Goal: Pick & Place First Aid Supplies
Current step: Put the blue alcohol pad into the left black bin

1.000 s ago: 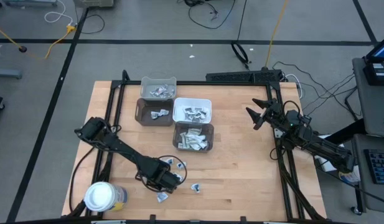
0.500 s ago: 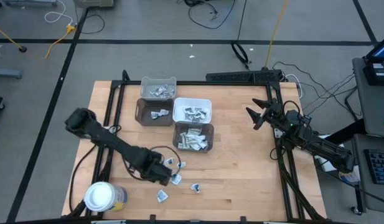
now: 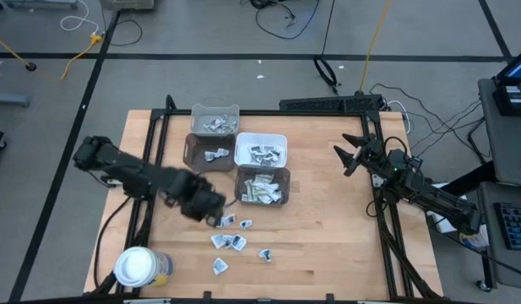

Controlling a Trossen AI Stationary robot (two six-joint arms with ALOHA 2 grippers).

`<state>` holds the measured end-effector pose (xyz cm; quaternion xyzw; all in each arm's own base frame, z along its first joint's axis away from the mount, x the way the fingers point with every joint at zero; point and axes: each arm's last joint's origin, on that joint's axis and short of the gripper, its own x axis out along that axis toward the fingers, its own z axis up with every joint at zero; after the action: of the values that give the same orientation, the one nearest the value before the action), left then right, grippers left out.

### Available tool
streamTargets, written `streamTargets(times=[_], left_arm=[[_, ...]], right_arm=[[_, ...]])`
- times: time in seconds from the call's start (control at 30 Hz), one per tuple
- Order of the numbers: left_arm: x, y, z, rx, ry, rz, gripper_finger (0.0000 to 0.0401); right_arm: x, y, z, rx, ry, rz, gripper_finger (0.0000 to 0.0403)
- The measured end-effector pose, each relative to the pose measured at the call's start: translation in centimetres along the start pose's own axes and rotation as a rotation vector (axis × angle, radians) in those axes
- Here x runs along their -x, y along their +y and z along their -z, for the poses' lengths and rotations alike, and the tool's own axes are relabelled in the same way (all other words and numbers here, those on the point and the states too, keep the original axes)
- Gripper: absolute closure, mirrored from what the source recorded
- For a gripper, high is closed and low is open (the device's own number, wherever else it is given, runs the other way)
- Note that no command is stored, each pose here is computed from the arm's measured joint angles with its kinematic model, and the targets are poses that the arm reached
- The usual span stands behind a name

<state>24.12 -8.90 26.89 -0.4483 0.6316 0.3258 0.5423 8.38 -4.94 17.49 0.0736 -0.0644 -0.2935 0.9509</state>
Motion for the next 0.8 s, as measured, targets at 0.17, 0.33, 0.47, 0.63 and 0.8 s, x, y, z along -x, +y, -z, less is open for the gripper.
streamTargets(times=[0.17, 0.33, 0.47, 0.63, 0.8], left_arm=[[1.1, 0.9, -5.1, -0.008, -0.014, 0.028, 0.0401], [2.4, 3.2, -10.4, 0.002, -0.036, 0.056, 0.0401], [3.2, 5.7, -14.4, 0.028, -0.058, 0.08, 0.0401], [3.8, 9.3, -18.8, 0.081, -0.068, 0.091, 0.0401], [3.5, 12.2, -21.6, 0.126, -0.049, 0.086, 0.0401]], right_arm=[[0.0, 0.0, 0.0, 0.0, 0.0, 0.0, 0.0105], [0.0, 0.0, 0.0, 0.0, 0.0, 0.0, 0.0105], [0.0, 0.0, 0.0, 0.0, 0.0, 0.0, 0.0105], [0.0, 0.0, 0.0, 0.0, 0.0, 0.0, 0.0105], [0.0, 0.0, 0.0, 0.0, 0.0, 0.0, 0.0105]])
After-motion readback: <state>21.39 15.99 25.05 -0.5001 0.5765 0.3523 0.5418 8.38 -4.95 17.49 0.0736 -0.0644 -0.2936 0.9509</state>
